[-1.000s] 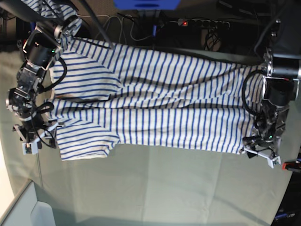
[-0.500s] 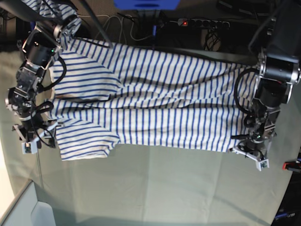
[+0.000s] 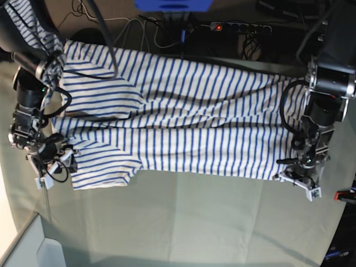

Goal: Layout the t-shirt on the table in an organized manner, then fold the t-shirt properly
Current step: 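Lay the hem over the shirt with both grippers, folding it lengthwise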

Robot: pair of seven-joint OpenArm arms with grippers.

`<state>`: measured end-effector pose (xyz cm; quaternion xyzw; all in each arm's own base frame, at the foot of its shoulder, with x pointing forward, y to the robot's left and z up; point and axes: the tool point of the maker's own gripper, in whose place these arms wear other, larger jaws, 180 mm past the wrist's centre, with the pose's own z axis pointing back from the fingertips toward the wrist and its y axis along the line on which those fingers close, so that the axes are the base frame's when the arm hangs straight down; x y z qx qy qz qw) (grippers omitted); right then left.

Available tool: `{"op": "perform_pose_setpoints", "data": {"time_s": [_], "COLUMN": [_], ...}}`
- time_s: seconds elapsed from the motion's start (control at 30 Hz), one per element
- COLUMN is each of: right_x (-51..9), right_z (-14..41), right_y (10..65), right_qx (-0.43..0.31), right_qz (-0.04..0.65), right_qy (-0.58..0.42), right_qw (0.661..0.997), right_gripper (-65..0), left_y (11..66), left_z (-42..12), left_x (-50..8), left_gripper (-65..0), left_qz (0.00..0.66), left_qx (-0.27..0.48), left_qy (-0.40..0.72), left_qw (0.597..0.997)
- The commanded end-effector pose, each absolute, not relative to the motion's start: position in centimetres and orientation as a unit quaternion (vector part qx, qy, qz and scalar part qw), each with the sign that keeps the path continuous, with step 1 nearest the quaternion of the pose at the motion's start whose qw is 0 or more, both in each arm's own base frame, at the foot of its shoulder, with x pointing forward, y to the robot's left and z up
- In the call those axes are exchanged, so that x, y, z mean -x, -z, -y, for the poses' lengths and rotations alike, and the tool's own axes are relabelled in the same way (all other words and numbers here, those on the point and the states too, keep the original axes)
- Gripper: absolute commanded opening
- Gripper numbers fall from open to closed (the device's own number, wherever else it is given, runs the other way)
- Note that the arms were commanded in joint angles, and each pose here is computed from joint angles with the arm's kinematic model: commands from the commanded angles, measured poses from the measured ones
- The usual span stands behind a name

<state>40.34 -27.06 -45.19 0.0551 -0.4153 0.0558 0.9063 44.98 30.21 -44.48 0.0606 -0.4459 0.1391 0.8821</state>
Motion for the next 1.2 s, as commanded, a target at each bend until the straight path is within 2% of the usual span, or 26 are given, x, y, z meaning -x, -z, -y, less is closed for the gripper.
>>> {"op": "perform_pose_setpoints", "data": {"time_s": [0.0, 0.27, 0.9, 0.93, 1.0, 1.1, 1.13, 1.17], "right_x": [-42.2, -39.9, -40.1, -39.9, -39.6, -39.7, -39.8, -40.0], "right_z": [27.0, 26.4, 27.2, 27.2, 27.0, 25.9, 25.9, 25.8], "right_y": [43.1, 45.4, 45.5, 45.7, 46.0, 46.3, 46.1, 46.0], "right_qx": [-0.056, -0.063, -0.041, -0.042, -0.046, -0.055, -0.054, -0.054], "right_qz": [0.448, 0.424, 0.425, 0.423, 0.419, 0.419, 0.421, 0.423], "right_qy": [-0.057, -0.057, -0.044, -0.044, -0.045, -0.045, -0.045, -0.046], "right_qw": [0.890, 0.902, 0.903, 0.904, 0.906, 0.905, 0.904, 0.903], "right_gripper": [-31.3, -31.3, -32.3, -34.1, -42.0, -61.6, -65.0, -65.0], "left_y": [42.2, 42.2, 42.8, 43.2, 43.3, 43.4, 43.4, 43.4], "left_z": [-30.9, -30.9, -31.2, -31.1, -31.1, -31.2, -31.2, -31.2], "left_x": [-46.7, -46.7, -46.1, -45.7, -45.5, -45.5, -45.5, -45.5], "left_gripper": [-65.0, -65.0, -65.0, -65.0, -65.0, -65.0, -65.0, -65.0], "left_qz": [0.476, 0.476, 0.470, 0.467, 0.465, 0.465, 0.465, 0.465], "left_qx": [-0.063, -0.063, -0.066, -0.066, -0.067, -0.068, -0.068, -0.068], "left_qy": [-0.139, -0.139, -0.139, -0.138, -0.138, -0.138, -0.138, -0.138], "left_qw": [0.866, 0.866, 0.869, 0.871, 0.872, 0.872, 0.872, 0.872]}}
